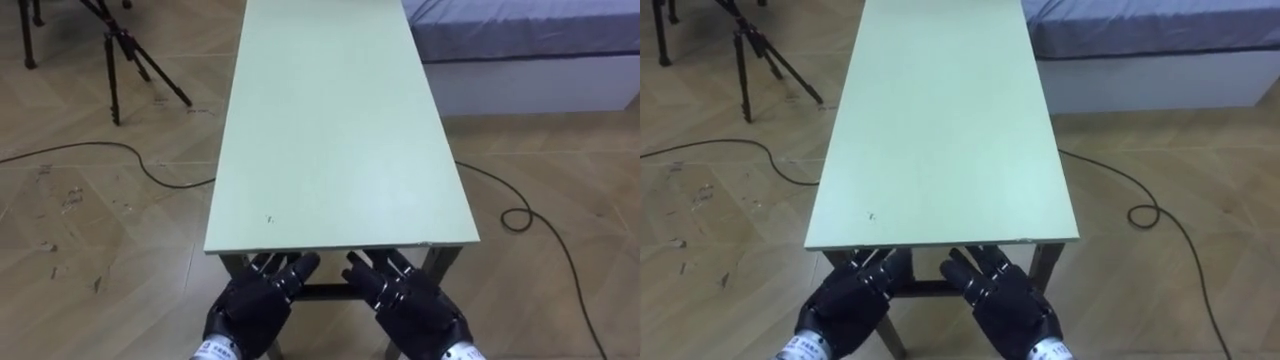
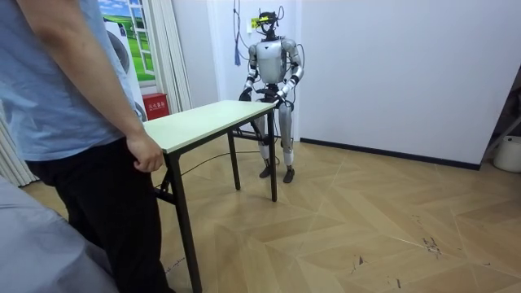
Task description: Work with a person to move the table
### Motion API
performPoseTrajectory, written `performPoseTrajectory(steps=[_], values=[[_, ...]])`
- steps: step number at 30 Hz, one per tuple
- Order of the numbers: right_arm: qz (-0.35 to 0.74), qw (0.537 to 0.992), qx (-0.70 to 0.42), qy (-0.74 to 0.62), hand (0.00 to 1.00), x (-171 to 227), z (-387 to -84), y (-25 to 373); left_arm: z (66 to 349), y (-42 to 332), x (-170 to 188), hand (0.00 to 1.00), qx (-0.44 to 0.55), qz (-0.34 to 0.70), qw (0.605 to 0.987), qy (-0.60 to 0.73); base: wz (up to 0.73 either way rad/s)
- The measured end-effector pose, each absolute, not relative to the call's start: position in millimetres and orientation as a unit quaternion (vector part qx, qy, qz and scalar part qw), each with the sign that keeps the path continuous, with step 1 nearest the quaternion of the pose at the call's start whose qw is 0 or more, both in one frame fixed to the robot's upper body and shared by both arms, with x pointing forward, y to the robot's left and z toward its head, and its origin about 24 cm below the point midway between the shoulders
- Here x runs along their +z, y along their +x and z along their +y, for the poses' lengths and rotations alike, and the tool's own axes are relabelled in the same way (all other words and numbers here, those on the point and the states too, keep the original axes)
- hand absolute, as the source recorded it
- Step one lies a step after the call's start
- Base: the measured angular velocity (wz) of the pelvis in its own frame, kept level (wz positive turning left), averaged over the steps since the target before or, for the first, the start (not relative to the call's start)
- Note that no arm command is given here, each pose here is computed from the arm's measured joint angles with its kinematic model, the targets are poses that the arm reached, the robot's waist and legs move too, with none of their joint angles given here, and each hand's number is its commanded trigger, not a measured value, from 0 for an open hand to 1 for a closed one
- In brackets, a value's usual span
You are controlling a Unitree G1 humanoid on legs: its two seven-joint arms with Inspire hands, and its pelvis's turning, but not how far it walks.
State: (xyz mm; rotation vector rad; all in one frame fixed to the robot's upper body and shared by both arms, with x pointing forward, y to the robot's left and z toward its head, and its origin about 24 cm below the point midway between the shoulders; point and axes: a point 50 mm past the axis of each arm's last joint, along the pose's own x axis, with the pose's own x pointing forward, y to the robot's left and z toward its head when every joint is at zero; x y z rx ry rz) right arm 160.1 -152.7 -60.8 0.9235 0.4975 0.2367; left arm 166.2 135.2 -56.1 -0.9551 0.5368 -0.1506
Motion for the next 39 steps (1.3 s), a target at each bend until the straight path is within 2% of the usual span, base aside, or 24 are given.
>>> performPoseTrajectory(steps=[13, 22, 28, 39], values=[[0.243, 0.855, 0.086, 0.450, 0.00, -61, -155, 164, 144, 170, -57, 0.00, -0.040, 0.263, 0.853, -0.449, 0.00], [0.251, 0.827, 0.035, 0.502, 0.00, -62, -154, 170, 149, 177, -59, 0.00, 0.008, 0.272, 0.827, -0.492, 0.00], [0.237, 0.803, -0.010, 0.547, 0.00, -60, -163, 177, 150, 179, -67, 0.00, 0.030, 0.285, 0.794, -0.536, -0.03], [0.228, 0.792, -0.023, 0.566, 0.00, -61, -160, 179, 151, 179, -73, 0.00, 0.064, 0.289, 0.765, -0.572, -0.04]])
